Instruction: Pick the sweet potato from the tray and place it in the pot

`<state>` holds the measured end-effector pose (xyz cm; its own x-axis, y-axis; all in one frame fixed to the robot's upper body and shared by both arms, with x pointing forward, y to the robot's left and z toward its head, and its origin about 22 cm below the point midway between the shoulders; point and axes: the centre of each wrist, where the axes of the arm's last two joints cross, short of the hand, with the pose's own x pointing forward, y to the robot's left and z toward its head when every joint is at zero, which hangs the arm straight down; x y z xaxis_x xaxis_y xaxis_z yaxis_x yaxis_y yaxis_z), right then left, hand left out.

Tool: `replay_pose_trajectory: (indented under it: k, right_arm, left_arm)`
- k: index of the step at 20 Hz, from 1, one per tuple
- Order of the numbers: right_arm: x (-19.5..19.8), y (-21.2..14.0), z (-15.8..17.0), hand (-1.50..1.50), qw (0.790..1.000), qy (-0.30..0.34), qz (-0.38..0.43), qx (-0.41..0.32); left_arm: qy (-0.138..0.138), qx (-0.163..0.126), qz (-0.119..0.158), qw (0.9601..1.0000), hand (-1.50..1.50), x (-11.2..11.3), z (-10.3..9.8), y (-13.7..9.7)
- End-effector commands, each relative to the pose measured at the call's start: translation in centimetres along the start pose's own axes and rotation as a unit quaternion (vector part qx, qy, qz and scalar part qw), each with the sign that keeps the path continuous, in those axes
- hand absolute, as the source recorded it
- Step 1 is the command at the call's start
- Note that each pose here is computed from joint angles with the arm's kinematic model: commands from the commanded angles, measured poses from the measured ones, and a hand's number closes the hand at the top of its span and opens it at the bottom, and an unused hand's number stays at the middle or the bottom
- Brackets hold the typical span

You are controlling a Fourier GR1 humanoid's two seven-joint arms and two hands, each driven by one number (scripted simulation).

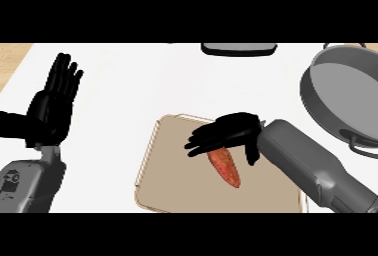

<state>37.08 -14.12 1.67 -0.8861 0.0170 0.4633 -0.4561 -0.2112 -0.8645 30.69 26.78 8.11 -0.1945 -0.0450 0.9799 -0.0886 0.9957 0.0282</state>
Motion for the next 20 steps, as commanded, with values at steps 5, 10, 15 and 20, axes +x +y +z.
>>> replay_pose_trajectory:
  k: [5, 10, 15, 20]
  right_arm:
    - [-0.7, 3.3, -2.3, -1.5, 0.998, -0.053, -0.027, 0.004]
    - [0.8, 5.7, -3.7, 1.5, 0.995, -0.098, -0.014, 0.023]
    - [1.0, 4.8, -3.4, 1.5, 0.99, -0.14, 0.019, 0.009]
    - [2.2, 5.3, -4.1, 1.5, 0.989, -0.145, 0.033, -0.005]
  left_arm:
    - [-0.001, 0.0, 0.0, 1.0, 0.0, -0.6, 0.6, -1.1]
    - [0.003, 0.004, 0.007, 1.0, 0.0, 0.9, 0.1, -2.0]
    - [0.001, 0.007, -0.003, 1.0, 0.0, -1.1, -0.4, 1.2]
    - [0.004, 0.004, -0.003, 1.0, 0.0, -0.4, 0.9, 0.4]
